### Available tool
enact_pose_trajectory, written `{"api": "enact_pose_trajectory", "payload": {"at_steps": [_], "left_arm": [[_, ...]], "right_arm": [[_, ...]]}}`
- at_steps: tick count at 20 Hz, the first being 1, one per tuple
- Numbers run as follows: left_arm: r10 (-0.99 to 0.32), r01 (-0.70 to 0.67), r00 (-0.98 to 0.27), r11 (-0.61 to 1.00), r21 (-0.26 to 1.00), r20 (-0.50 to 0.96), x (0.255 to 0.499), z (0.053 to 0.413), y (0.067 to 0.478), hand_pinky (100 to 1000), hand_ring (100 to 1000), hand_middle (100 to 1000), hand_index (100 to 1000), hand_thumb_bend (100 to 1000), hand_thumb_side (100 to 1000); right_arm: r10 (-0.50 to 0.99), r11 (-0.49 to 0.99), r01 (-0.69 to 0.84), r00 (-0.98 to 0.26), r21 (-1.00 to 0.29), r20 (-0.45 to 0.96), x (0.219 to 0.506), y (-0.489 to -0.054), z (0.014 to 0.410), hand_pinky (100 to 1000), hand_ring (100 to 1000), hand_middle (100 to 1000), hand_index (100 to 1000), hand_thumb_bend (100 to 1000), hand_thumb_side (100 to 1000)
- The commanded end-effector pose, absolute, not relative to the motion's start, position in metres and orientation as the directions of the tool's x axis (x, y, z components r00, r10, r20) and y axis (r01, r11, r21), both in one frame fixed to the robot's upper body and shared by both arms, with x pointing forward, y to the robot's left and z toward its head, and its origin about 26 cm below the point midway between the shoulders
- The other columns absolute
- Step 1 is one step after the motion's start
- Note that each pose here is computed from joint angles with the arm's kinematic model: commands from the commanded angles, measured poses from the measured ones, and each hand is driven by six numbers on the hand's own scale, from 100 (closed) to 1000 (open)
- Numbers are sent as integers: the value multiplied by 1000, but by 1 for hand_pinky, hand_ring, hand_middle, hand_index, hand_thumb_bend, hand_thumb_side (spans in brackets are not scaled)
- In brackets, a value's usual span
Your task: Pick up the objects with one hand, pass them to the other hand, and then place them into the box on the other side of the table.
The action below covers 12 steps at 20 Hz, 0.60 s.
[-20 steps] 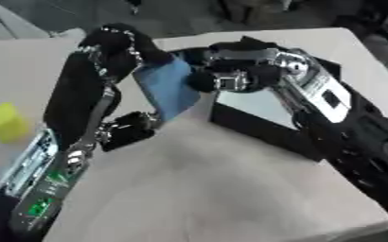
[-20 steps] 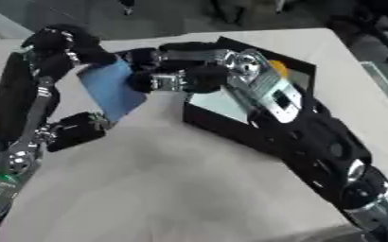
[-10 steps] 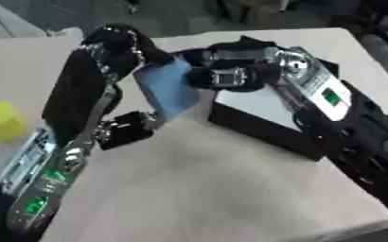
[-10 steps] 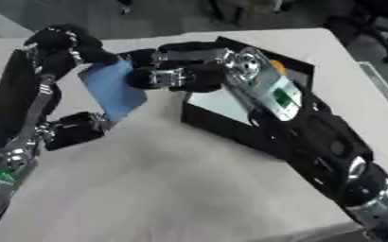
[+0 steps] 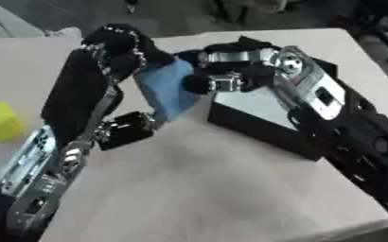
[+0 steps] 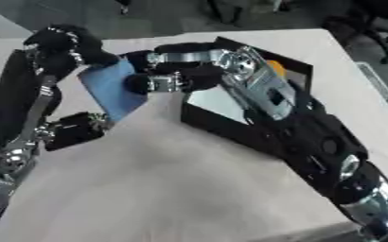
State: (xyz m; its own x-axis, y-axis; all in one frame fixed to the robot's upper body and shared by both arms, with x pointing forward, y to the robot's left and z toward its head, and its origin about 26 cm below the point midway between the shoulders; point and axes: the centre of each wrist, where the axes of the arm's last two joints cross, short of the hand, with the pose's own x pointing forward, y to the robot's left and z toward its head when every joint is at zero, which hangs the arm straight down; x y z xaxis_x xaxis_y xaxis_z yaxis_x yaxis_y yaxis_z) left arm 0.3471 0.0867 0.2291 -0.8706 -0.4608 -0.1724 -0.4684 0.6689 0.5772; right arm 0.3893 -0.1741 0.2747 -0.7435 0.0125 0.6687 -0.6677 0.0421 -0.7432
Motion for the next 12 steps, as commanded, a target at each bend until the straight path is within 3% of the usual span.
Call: {"api": "enact_pose_trajectory", "payload": {"at_steps": [1,8,11,12], "left_arm": [[-435,-475,-877,712,518,-206,340,249,79,739,627,509,514,334,100],[-429,-468,-881,717,516,-202,339,250,76,740,627,509,514,328,100],[-432,-469,-879,716,517,-200,339,249,76,741,628,510,516,318,100],[-437,-472,-878,715,517,-196,340,249,77,746,632,512,541,292,100]], "right_arm": [[23,24,-649,-760,-760,650,390,-170,276,1000,1000,1000,1000,100,794],[26,35,-651,-758,-759,652,393,-171,274,1000,1000,1000,1000,100,764],[36,60,-667,-742,-743,669,398,-176,274,1000,1000,1000,1000,100,701],[47,77,-675,-733,-734,679,400,-181,274,1000,1000,1000,988,100,596]]}}
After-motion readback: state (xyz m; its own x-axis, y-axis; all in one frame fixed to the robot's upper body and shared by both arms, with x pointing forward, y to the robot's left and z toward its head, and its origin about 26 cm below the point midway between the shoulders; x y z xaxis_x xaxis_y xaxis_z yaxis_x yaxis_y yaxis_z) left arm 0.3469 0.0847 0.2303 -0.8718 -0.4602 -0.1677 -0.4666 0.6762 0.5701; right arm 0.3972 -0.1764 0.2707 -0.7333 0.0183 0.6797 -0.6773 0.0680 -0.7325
